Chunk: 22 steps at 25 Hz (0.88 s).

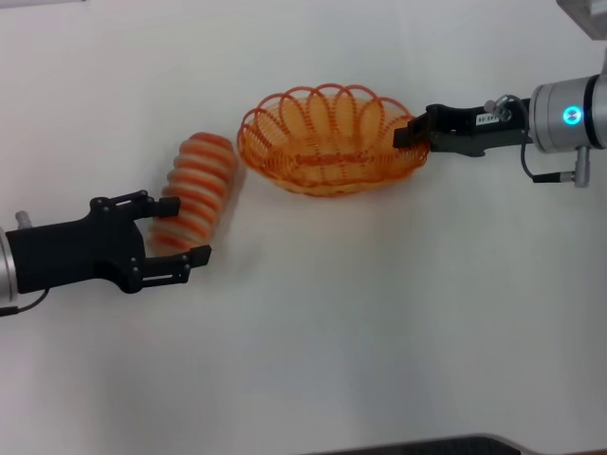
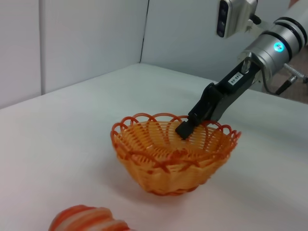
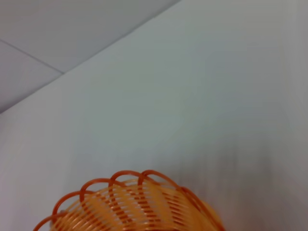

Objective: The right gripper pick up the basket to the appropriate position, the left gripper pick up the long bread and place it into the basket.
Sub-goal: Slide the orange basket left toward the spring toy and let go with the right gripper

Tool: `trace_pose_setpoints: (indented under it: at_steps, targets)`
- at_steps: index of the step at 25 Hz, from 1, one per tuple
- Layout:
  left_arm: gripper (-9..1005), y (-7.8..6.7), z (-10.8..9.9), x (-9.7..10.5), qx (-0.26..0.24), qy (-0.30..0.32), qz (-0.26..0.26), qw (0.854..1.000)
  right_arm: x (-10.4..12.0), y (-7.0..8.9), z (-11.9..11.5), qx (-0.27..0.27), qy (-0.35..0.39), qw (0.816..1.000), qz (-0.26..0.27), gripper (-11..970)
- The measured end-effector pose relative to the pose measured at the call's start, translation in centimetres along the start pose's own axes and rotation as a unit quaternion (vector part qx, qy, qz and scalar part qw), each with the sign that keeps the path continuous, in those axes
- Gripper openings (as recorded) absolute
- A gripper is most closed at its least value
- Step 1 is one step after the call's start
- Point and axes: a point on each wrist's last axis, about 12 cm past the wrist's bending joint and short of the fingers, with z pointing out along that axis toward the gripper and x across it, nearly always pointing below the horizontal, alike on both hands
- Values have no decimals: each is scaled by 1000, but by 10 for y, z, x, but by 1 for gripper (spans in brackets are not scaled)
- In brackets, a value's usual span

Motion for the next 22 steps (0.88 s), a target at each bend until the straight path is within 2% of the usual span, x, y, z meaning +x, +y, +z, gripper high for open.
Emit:
trace_pose_setpoints:
  at_steps: [22]
  targets:
    - [810,0,4,2,-7,10,1,1000,10,-7,12,10,-10,1000,14,110]
